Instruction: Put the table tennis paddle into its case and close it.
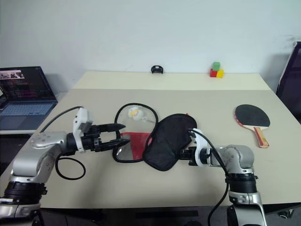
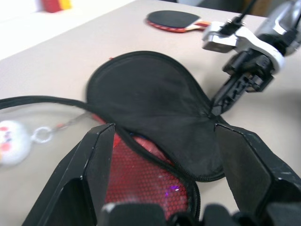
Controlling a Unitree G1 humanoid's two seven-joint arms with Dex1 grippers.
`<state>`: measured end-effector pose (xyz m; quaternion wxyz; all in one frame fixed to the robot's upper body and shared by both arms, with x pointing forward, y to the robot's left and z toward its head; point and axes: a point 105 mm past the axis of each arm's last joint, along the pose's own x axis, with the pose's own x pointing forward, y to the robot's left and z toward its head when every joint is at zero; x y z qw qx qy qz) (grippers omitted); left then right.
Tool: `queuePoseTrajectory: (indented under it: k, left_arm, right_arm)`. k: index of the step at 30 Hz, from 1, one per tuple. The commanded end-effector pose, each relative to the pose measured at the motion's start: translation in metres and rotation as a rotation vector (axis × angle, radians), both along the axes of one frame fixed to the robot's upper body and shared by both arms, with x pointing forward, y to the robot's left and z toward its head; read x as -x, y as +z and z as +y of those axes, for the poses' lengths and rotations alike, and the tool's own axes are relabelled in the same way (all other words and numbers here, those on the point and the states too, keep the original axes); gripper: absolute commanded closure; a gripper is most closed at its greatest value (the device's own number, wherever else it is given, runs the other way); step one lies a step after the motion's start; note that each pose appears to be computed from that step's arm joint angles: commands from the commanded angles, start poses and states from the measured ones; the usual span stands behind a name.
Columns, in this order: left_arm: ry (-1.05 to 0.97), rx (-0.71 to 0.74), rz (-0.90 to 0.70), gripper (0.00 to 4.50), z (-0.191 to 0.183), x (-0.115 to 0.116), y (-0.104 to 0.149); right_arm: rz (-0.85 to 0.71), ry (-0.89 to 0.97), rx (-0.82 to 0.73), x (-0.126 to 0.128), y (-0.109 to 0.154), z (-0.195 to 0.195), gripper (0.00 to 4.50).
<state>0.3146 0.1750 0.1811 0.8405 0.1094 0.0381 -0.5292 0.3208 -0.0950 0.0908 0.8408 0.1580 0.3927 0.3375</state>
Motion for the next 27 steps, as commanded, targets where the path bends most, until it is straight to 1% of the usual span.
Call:
queuePoseTrajectory:
  k: [1,6,11,18,27]
  left_arm:
    - [-0.054,0.004,-0.046,0.84,-0.014,-0.002,0.011]
    - [-0.131,0.006,-0.038,0.84,-0.032,-0.003,0.009]
    - [-0.172,-0.001,-0.027,0.84,-0.041,-0.003,0.004]
    - [-0.198,-0.005,-0.026,0.84,-0.047,-0.004,0.003]
    - [-0.215,-0.007,-0.03,0.84,-0.051,-0.006,0.004]
  right_arm:
    - [-0.061,0.005,0.02,-0.005,0.02,-0.017,4.47]
    - [-0.076,0.027,0.103,-0.008,0.026,-0.044,4.47]
    - [-0.101,0.045,0.181,-0.014,0.032,-0.068,4.47]
    - [-0.11,0.063,0.231,-0.021,0.031,-0.087,4.47]
    - [-0.138,0.041,0.278,-0.033,0.035,-0.109,4.47]
